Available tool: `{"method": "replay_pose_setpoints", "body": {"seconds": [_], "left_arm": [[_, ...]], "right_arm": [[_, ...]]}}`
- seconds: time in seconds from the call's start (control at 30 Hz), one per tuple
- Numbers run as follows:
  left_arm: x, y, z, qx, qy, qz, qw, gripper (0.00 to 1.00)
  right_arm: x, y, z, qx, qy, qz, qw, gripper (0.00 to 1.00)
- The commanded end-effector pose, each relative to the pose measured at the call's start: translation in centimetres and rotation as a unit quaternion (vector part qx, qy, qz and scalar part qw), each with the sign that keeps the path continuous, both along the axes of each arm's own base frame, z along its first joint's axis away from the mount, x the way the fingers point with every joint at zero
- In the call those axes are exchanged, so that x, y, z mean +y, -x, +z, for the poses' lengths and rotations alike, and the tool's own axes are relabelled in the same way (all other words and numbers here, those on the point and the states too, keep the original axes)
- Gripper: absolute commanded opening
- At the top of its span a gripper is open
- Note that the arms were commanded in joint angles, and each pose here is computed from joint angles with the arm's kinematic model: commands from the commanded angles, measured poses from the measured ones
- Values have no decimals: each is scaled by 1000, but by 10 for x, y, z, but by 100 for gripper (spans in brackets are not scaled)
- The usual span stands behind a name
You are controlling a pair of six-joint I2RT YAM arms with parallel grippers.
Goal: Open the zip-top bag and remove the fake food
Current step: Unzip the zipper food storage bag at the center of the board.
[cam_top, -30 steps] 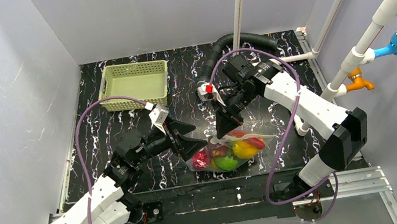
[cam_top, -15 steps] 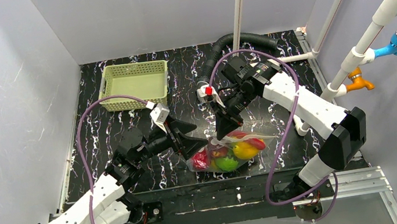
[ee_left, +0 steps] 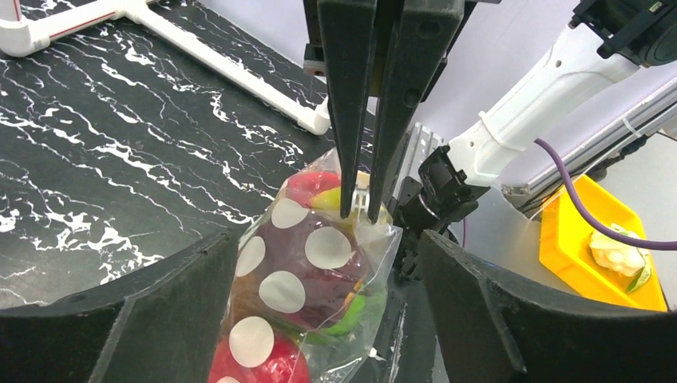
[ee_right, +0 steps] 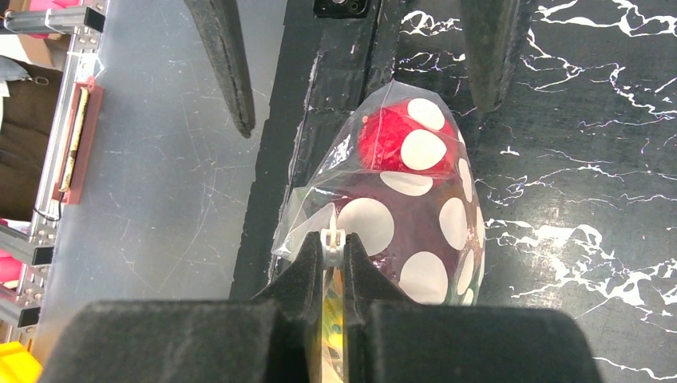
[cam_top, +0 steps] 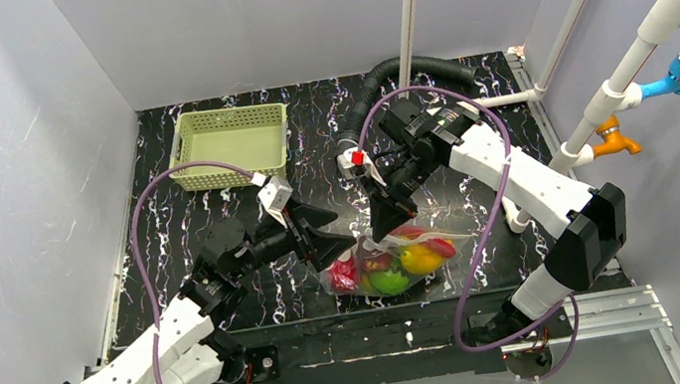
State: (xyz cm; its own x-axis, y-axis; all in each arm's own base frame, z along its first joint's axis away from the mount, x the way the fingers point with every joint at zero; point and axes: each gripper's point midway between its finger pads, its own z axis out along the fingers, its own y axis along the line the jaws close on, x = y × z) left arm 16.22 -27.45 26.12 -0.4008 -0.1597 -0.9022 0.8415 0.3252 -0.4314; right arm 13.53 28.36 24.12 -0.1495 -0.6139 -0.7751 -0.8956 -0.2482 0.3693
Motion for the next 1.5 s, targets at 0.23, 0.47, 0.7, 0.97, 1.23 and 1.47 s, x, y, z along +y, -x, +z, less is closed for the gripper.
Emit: {"method": "replay_pose_setpoints", "body": {"seconds": [0.23, 0.47, 0.7, 0.97, 1.23, 1.47], "left_arm": [[-31, -2, 14, 9, 18, -74, 997, 59], [-39, -1, 11, 20, 25, -94, 995, 44], [-43, 5, 12, 30, 34, -119, 992, 36], [-45, 7, 3, 49, 24, -129, 990, 20], [-42, 10, 11, 35, 34, -127, 991, 0], [-29, 7, 19, 14, 25, -89, 996, 0]], "right_arm": [[1, 3, 4, -4, -4, 9, 1000, 1], [1, 3, 5, -2, -5, 10, 1000, 1], [2, 3, 6, -2, -6, 11, 1000, 1], [2, 3, 7, -2, -7, 11, 1000, 1], [1, 4, 7, -2, -6, 11, 1000, 1], [-5, 1, 5, -22, 3, 2, 1000, 1]]}}
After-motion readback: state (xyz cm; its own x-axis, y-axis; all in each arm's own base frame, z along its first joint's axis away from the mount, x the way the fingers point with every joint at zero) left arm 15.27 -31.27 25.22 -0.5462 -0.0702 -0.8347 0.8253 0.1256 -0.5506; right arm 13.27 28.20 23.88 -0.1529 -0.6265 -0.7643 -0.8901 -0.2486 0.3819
